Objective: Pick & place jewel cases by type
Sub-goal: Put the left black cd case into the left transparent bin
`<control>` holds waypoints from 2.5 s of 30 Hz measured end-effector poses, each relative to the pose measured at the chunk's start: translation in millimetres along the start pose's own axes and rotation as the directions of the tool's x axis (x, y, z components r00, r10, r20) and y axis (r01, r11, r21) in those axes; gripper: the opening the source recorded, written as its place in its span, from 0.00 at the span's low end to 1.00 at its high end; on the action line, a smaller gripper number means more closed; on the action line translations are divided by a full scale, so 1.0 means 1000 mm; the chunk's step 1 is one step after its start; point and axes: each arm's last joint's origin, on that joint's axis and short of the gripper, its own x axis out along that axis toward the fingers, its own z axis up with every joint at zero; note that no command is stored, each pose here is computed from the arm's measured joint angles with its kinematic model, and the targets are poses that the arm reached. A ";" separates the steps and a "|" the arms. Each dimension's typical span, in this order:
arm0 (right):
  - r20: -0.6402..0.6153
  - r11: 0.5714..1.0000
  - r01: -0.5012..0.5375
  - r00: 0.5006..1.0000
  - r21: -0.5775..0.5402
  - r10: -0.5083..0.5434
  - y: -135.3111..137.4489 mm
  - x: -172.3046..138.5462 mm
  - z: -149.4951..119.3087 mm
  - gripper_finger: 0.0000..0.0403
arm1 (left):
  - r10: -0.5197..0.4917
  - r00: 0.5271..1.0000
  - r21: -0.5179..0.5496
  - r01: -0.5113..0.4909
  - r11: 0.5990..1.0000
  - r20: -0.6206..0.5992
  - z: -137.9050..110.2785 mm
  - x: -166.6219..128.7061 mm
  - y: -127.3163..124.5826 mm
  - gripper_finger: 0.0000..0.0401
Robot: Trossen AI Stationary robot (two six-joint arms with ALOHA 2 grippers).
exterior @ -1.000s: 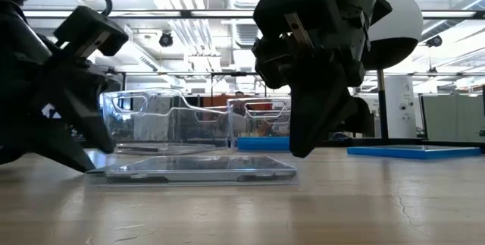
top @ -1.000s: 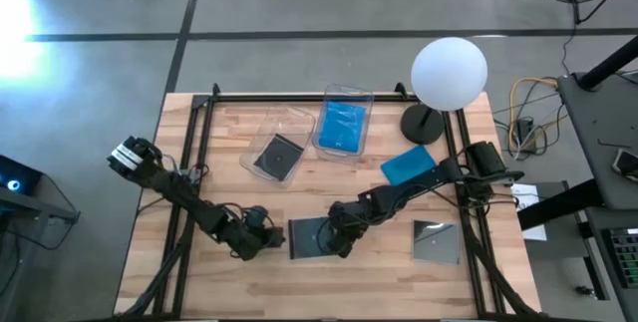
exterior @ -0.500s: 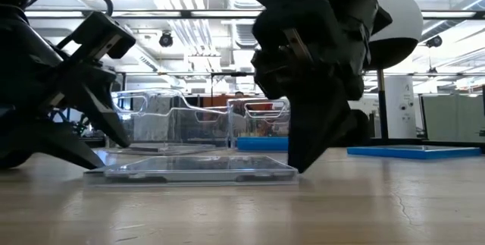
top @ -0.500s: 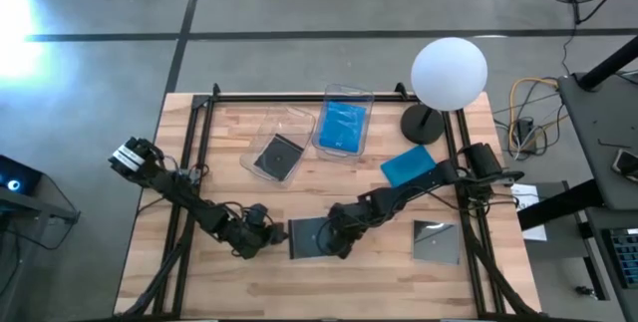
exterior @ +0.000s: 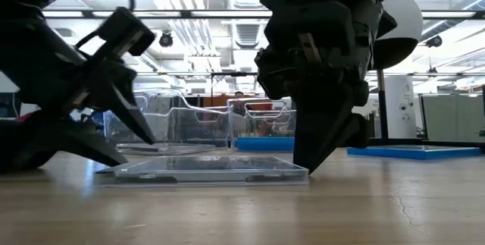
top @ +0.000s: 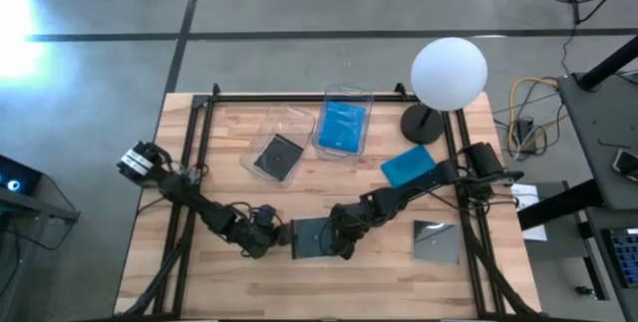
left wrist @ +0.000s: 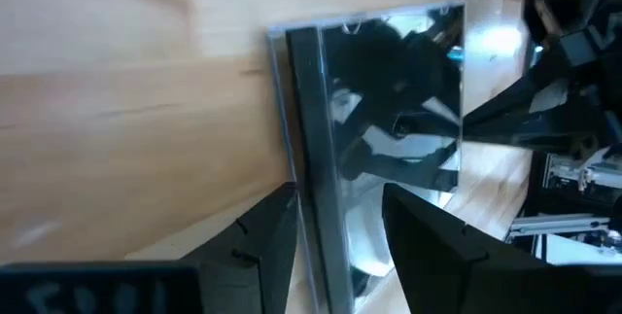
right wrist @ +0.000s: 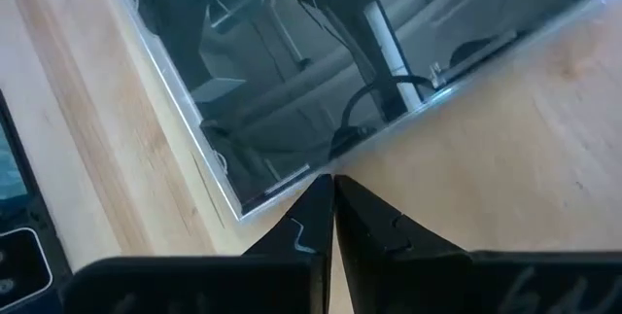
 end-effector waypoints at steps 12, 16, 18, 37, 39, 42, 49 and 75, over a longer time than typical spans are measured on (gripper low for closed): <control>-0.049 1.000 -0.003 0.999 -0.005 0.003 -0.002 0.003 -0.011 0.03 | -0.071 0.997 0.079 0.071 0.994 -0.009 -0.001 0.003 -0.008 0.34; -0.118 0.999 0.026 0.993 -0.027 -0.029 -0.006 0.003 -0.017 0.03 | -0.154 0.988 0.097 0.156 0.983 -0.028 -0.005 -0.001 -0.018 0.34; -0.159 0.999 0.032 0.987 -0.043 -0.039 -0.008 0.002 -0.019 0.03 | -0.202 0.978 0.105 0.206 0.973 -0.046 -0.008 -0.003 -0.023 0.34; -0.212 0.995 -0.024 0.977 -0.094 0.003 -0.008 0.003 -0.023 0.03 | -0.311 0.937 0.269 0.344 0.899 -0.159 -0.015 -0.008 -0.039 0.34; -0.227 0.993 -0.049 0.974 -0.110 0.023 -0.007 0.003 -0.022 0.03 | -0.327 0.931 0.307 0.363 0.880 -0.163 -0.017 -0.008 -0.045 0.34; -0.242 0.990 -0.073 0.969 -0.117 0.042 -0.007 0.003 -0.022 0.03 | -0.342 0.926 0.365 0.377 0.851 -0.160 -0.019 -0.009 -0.052 0.34; -0.279 0.982 -0.149 0.954 -0.115 0.112 -0.004 0.004 -0.022 0.03 | -0.303 0.940 0.498 0.339 0.798 -0.153 -0.021 -0.007 -0.053 0.34; -0.206 0.958 -0.260 0.951 -0.124 0.231 0.010 0.005 -0.015 0.03 | -0.254 0.955 0.435 0.295 0.851 -0.153 -0.014 -0.001 -0.058 0.34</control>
